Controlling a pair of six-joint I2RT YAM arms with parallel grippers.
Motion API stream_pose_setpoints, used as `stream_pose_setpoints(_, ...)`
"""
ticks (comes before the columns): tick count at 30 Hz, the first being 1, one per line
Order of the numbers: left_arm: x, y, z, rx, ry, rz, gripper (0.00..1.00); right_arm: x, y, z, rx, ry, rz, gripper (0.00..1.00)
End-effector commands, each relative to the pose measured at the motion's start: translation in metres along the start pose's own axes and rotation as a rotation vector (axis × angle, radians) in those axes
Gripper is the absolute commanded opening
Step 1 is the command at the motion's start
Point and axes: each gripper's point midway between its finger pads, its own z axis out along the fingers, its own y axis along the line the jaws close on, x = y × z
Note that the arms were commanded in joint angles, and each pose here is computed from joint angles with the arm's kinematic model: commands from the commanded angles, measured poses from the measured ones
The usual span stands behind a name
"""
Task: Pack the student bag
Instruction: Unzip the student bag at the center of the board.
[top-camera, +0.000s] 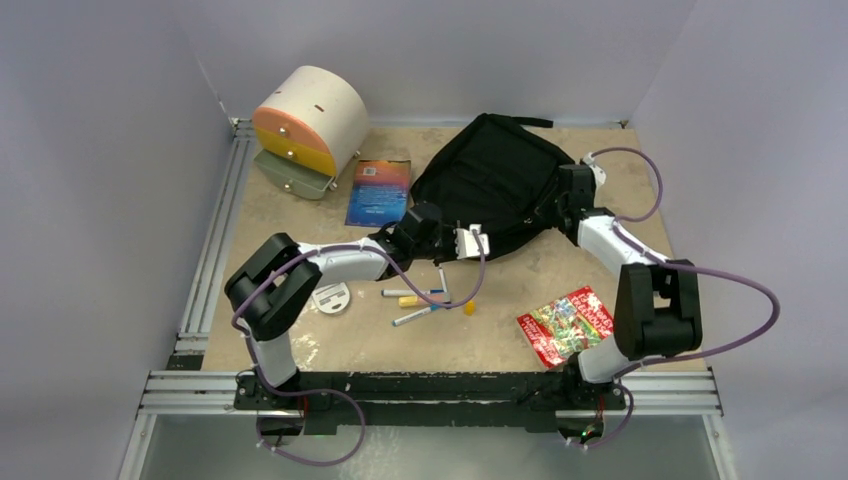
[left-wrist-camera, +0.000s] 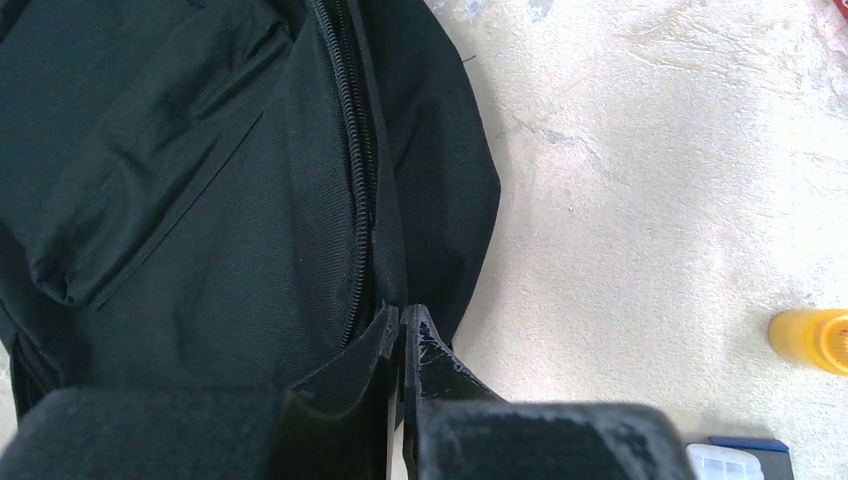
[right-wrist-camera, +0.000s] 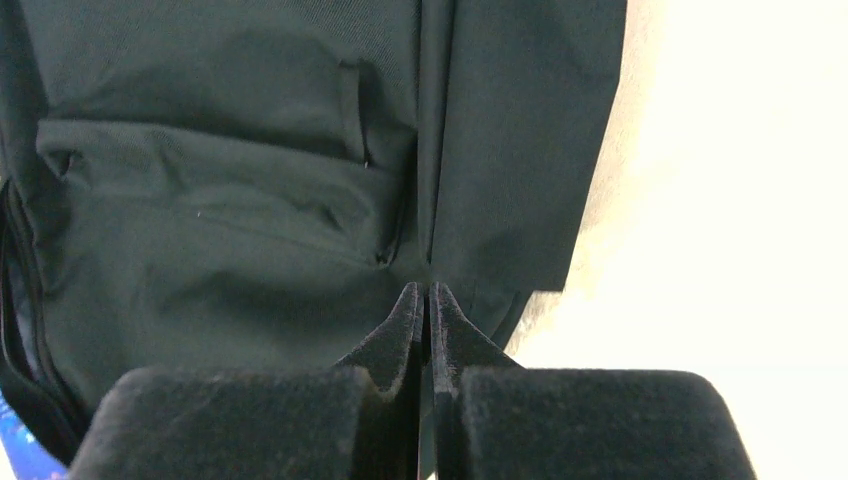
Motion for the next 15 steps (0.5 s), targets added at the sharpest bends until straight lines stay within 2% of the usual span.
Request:
stream_pose_setpoints(1, -0.003, 0.005, -0.015, -0.015, 0.002, 0.002, 0.00, -0.052, 0.002, 0.008, 0.046, -0.145, 0.047, 0.00)
stream_pose_setpoints(10, -0.006, 0.005, -0.019, -0.016, -0.009, 0.014, 0.00, -0.062, -0.020, 0.031, 0.138, -0.149, 0.052, 0.00)
stream_pose_setpoints(13, -0.008, 0.007, -0.019, -0.025, -0.012, 0.016, 0.00, -0.055, -0.013, 0.031, 0.088, -0.118, 0.037, 0.00)
stream_pose_setpoints(15, -0.013, 0.011, -0.020, -0.043, -0.029, 0.010, 0.00, -0.047, 0.003, 0.028, -0.011, -0.079, 0.020, 0.00)
